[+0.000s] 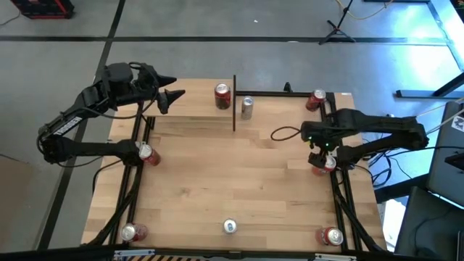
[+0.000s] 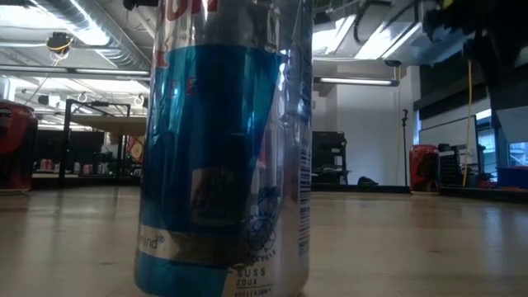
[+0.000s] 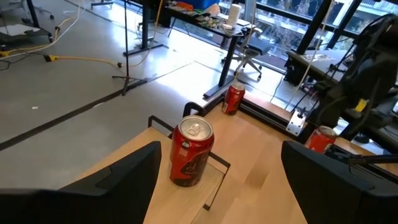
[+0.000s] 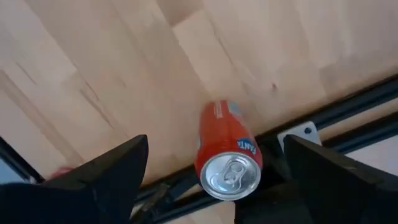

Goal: Place canned beverage on shelf
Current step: Move the top red soda can to the center of the table

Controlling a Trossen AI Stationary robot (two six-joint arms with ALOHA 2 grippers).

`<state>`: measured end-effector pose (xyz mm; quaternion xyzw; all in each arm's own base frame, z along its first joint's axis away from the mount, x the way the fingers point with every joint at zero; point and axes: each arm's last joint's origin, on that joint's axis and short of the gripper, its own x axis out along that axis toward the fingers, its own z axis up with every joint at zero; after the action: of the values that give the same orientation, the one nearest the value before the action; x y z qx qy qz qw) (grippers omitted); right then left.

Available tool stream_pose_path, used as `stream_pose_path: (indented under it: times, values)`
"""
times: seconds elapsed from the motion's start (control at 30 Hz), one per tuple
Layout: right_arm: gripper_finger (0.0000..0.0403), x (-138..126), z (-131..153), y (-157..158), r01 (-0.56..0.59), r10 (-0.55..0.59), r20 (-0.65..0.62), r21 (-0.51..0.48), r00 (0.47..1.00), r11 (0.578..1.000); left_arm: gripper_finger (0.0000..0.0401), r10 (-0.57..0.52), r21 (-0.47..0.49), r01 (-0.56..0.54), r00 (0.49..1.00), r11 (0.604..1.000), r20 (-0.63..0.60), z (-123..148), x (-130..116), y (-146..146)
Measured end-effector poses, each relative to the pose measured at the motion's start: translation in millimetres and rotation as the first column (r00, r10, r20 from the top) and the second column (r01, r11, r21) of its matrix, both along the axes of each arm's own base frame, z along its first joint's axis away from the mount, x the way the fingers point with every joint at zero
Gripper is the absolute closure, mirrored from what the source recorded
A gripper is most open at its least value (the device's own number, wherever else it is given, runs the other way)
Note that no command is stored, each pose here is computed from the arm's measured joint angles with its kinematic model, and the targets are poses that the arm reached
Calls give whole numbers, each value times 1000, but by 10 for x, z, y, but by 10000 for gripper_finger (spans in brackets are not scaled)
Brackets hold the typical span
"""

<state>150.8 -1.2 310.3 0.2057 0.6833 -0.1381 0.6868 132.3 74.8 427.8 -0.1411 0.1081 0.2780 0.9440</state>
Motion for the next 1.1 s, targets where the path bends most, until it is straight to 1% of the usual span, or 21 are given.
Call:
stream_pose_path:
  times: [0.1,0.3,0.4,0.57,0.7,0.87,1.03,1.1]
  values:
    - [41,-40,-107,8,-27,28,-41,25,999,999,79,0,-1,0,1000,1000,-2,-2,0,-1]
    - [41,-116,-237,5,-60,60,-72,12,996,998,79,-13,4,13,1000,1000,-7,-4,7,-15]
    - [41,-135,-280,12,-100,104,-84,40,991,994,79,-28,18,28,999,999,-15,-4,15,-29]
    - [41,-182,-469,9,-149,154,-158,44,975,988,79,-37,19,38,999,999,-17,-4,25,-49]
    - [41,-224,-607,7,-154,160,-216,45,963,987,79,-45,20,45,999,999,-17,-4,31,-60]
    - [41,-276,-737,17,-148,165,-265,85,950,985,79,-43,20,43,999,999,-17,-4,31,-60]
    - [41,-229,-779,11,-171,187,-300,81,935,982,79,-41,21,41,999,999,-17,-4,30,-59]
    - [49,-211,-796,10,-189,207,-312,87,927,978,79,-41,21,41,999,999,-17,-4,30,-59]
